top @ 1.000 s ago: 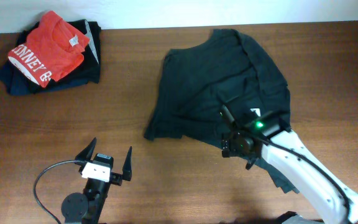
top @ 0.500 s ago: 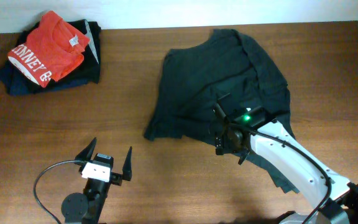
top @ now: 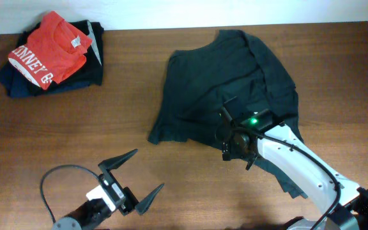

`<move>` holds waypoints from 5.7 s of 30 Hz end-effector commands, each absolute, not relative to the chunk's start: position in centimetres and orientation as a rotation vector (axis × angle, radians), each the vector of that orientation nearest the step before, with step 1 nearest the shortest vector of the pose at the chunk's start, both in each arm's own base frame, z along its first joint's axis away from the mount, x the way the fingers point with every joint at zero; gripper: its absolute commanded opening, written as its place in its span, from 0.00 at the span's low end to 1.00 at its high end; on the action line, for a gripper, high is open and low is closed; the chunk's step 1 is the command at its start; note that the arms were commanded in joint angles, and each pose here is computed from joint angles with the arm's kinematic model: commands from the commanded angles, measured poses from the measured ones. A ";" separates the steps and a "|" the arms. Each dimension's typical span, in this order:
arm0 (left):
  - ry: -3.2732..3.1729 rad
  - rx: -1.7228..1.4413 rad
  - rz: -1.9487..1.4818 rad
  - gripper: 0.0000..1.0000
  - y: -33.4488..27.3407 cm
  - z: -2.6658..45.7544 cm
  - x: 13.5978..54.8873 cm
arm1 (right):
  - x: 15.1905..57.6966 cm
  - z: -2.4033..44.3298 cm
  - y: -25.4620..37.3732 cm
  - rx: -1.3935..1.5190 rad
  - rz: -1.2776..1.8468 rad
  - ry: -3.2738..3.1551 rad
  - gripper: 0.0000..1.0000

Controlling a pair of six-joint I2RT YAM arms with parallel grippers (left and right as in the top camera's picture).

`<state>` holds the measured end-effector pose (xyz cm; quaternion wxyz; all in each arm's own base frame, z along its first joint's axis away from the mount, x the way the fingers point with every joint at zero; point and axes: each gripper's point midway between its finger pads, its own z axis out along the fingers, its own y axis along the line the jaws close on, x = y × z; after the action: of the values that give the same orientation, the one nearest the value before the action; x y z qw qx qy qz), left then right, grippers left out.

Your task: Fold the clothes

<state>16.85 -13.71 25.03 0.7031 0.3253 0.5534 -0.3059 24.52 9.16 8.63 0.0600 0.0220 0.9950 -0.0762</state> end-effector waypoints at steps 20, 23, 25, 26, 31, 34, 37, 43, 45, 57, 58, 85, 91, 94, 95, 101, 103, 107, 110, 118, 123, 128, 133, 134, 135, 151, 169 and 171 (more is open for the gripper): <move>2.108 0.088 -0.088 0.99 -5.9 23.1 33.5 | 26.0 8.6 10.4 0.099 -0.140 2.957 0.99; 2.239 0.212 -0.286 0.99 -9.2 19.8 32.4 | 26.1 8.6 10.5 0.099 -0.129 2.957 0.99; 2.347 0.217 -0.283 0.99 -9.3 16.9 32.4 | 26.0 8.6 10.5 0.098 -0.131 2.960 0.99; 2.389 0.217 -0.279 0.99 -9.3 15.6 32.5 | 26.0 8.6 10.5 0.098 -0.132 2.961 0.99; 2.685 0.249 -0.376 0.99 -11.1 4.8 33.1 | 25.8 8.5 11.1 0.096 -0.075 2.978 0.99; 2.729 0.251 -0.396 0.89 -11.4 2.7 33.1 | 25.8 8.5 11.1 0.096 -0.075 2.978 0.99; 2.754 0.241 -0.428 0.74 -11.7 2.0 32.8 | 25.8 8.5 11.2 0.096 -0.074 2.978 0.99; 2.815 0.260 -0.429 0.73 -12.5 0.0 31.9 | 25.5 8.5 11.2 0.094 -0.069 2.993 0.99; 2.812 0.304 -0.374 0.73 -13.0 -0.1 31.7 | 25.4 8.5 11.2 0.093 -0.070 2.994 0.99; 2.799 -0.089 0.282 0.00 -5.3 1.9 32.3 | 24.0 8.4 10.1 0.103 -0.127 3.055 0.99; 2.763 -0.193 0.377 0.00 -3.9 3.2 32.1 | 23.9 8.3 9.6 0.133 -0.136 3.064 0.99; 2.700 -0.655 0.469 0.07 2.6 6.9 28.5 | 20.8 3.8 3.7 0.557 -0.036 3.203 0.99; 2.700 -0.654 0.468 0.07 2.6 6.9 28.5 | 20.3 1.3 3.6 0.636 -0.025 3.164 0.91; 2.701 -0.655 0.468 0.07 2.6 6.9 28.5 | 20.3 1.2 3.6 0.689 -0.026 3.150 0.91; 2.701 -0.655 0.469 0.07 2.6 6.9 28.5 | 19.9 1.2 3.5 0.711 -0.035 3.157 0.91; 2.705 -0.654 0.459 0.07 2.5 6.9 28.5 | 19.9 1.0 1.4 1.168 -0.166 2.979 0.87; 2.705 -0.655 0.460 0.07 2.5 6.9 28.5 | 19.9 1.0 0.4 1.314 -0.165 2.920 0.86; 2.705 -0.654 0.459 0.07 2.5 6.9 28.5 | 19.6 1.0 -1.0 1.468 -0.160 2.863 0.87; 2.705 -0.654 0.459 0.07 2.5 6.9 28.5 | 17.8 1.2 -1.0 1.617 -0.227 2.844 0.87; 2.705 -0.654 0.459 0.07 2.5 6.9 28.5 | 16.8 -1.0 0.5 1.763 -0.105 2.796 0.87; 2.705 -0.653 0.459 0.07 2.4 6.9 28.5 | 17.7 -1.1 0.3 1.743 -0.084 2.768 0.13; 2.704 -0.654 0.459 0.07 2.4 6.9 28.5 | 20.4 0.5 -1.4 1.565 -0.146 2.754 0.04; 2.705 -0.654 0.460 0.07 2.5 6.9 28.5 | 28.6 7.9 -5.5 1.294 -0.049 2.657 0.04; 2.705 -0.654 0.459 0.07 2.4 6.9 28.5 | 29.9 9.4 -6.4 1.242 -0.035 2.629 0.05; 2.705 -0.654 0.459 0.07 2.4 6.9 28.5 | 31.2 10.9 -7.0 1.199 -0.025 2.598 0.17; 2.706 -0.653 0.459 0.07 2.4 6.9 28.5 | 25.2 9.3 -0.3 0.815 0.104 3.055 0.99; 2.714 -0.653 0.440 0.07 2.2 6.8 28.5 | 25.6 2.1 -2.2 0.940 -0.164 2.903 0.99; 2.714 -0.653 0.440 0.07 2.2 6.8 28.5 | 25.5 0.8 -2.2 0.945 -0.184 2.937 0.99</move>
<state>28.33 2.23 6.76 0.1573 -0.2216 0.9493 0.1582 25.76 -1.50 2.05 0.0370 0.2997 0.9529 -0.0300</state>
